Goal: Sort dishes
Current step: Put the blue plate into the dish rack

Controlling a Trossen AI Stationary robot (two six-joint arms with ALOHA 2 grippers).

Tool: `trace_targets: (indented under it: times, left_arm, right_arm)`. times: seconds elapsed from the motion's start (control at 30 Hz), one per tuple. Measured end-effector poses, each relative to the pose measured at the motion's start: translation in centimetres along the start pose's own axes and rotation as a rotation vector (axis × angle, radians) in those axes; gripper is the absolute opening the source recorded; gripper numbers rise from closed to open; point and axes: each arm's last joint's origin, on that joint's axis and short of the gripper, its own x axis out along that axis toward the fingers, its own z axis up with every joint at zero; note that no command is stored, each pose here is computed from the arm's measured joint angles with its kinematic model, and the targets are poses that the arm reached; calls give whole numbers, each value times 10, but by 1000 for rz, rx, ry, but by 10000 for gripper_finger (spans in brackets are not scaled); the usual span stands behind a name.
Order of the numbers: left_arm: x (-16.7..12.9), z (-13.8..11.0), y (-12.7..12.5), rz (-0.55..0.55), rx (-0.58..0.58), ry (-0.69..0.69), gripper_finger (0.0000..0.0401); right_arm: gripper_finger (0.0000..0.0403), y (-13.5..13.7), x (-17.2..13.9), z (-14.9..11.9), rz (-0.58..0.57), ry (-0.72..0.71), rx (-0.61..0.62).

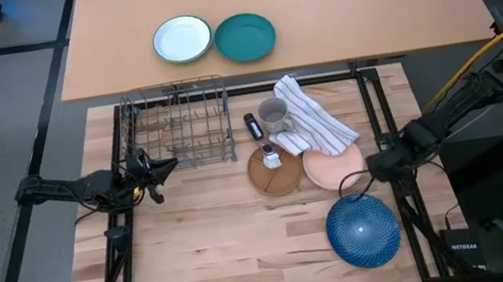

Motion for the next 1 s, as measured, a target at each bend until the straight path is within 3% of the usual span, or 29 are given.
trace_targets:
  times: [0.07,0.2,0.43,0.63,0.8,0.87,1.0]
  left_arm:
    - [0,0,0,0,-8,0,29]
    - [0,0,0,2,-31,0,29]
    - [0,0,0,6,-43,-2,29]
    - [0,0,0,9,-48,-2,29]
    - [0,0,0,9,-50,-2,29]
    - [0,0,0,9,-52,-3,29]
    - [0,0,0,9,-52,-2,29]
  right_arm:
    - [91,-7,10,-12,36,-85,65]
    - [73,-14,-10,-22,72,-349,190]
    - [60,-18,-11,-27,46,-417,266]
    - [60,-9,-1,-6,-40,-292,278]
    - [60,3,17,16,-77,-101,205]
    - [60,8,24,24,-59,-24,183]
    - [60,23,41,49,86,12,169]
